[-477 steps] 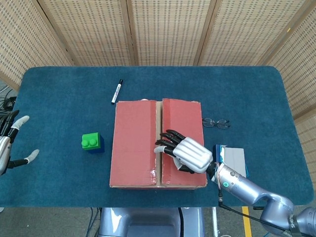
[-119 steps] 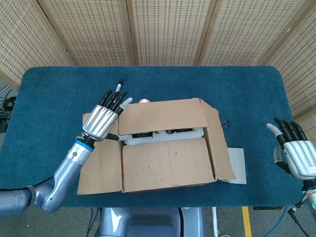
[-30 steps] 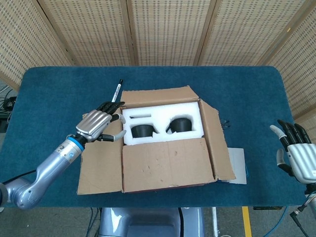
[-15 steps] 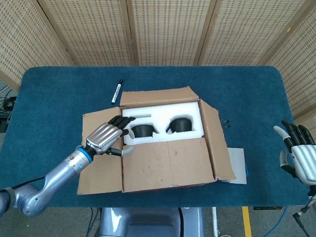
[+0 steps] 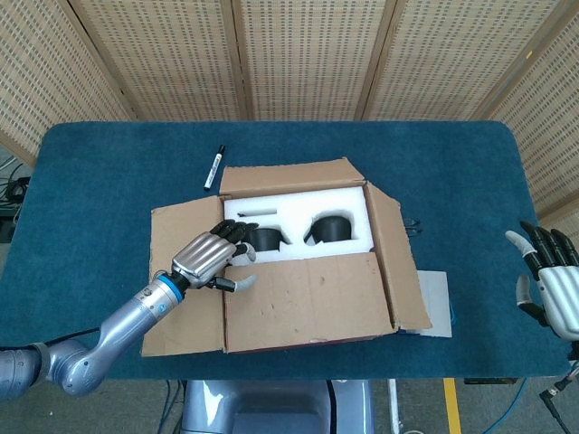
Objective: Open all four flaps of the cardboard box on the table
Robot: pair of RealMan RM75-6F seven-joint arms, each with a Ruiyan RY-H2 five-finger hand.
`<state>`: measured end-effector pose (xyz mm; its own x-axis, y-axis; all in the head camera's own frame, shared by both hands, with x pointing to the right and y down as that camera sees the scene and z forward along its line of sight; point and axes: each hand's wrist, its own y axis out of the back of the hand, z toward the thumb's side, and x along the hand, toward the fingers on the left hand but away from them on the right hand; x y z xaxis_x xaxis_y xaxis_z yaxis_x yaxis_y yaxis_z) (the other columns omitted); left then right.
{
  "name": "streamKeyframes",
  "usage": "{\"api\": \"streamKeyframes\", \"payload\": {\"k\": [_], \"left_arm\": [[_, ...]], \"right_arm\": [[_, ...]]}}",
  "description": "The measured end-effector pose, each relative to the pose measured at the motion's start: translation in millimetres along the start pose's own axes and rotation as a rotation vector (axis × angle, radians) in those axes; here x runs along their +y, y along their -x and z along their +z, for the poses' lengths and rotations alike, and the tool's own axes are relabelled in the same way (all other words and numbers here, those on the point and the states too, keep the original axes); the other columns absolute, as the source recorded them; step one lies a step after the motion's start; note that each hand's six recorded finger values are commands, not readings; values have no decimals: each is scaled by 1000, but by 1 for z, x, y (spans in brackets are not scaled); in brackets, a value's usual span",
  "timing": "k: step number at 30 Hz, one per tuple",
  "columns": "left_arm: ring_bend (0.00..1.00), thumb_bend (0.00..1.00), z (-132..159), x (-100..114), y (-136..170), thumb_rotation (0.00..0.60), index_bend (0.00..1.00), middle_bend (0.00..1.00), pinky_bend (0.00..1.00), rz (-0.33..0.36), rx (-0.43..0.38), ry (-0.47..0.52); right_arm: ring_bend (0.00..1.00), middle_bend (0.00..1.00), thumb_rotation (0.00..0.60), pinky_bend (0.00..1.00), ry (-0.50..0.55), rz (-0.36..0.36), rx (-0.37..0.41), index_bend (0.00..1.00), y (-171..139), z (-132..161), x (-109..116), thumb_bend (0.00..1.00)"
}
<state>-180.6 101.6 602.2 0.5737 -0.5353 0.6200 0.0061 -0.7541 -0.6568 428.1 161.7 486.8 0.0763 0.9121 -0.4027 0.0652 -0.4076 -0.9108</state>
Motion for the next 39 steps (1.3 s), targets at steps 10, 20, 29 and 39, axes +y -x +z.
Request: {"api": "streamKeyframes", "payload": {"k": [10, 20, 29, 39], "left_arm": [[0, 332, 13, -6, 2, 102, 340, 0, 0, -33, -29, 42], [0, 332, 14, 11, 17, 102, 340, 0, 0, -2, -51, 136], [0, 332, 19, 41, 40, 102, 339, 0, 0, 46, -106, 233], [0, 326, 48, 62, 68, 101, 339, 0, 0, 57, -241, 261]], "right_arm": [[0, 31, 600, 0, 3, -2, -6, 99, 0, -2, 0, 775], [0, 32, 600, 0, 3, -3, -3, 99, 2, -1, -1, 775], [0, 32, 600, 0, 1, 2, 0, 99, 6, 1, -2, 775], [0, 32, 600, 0, -4, 0, 9, 99, 7, 6, -1, 775]]}}
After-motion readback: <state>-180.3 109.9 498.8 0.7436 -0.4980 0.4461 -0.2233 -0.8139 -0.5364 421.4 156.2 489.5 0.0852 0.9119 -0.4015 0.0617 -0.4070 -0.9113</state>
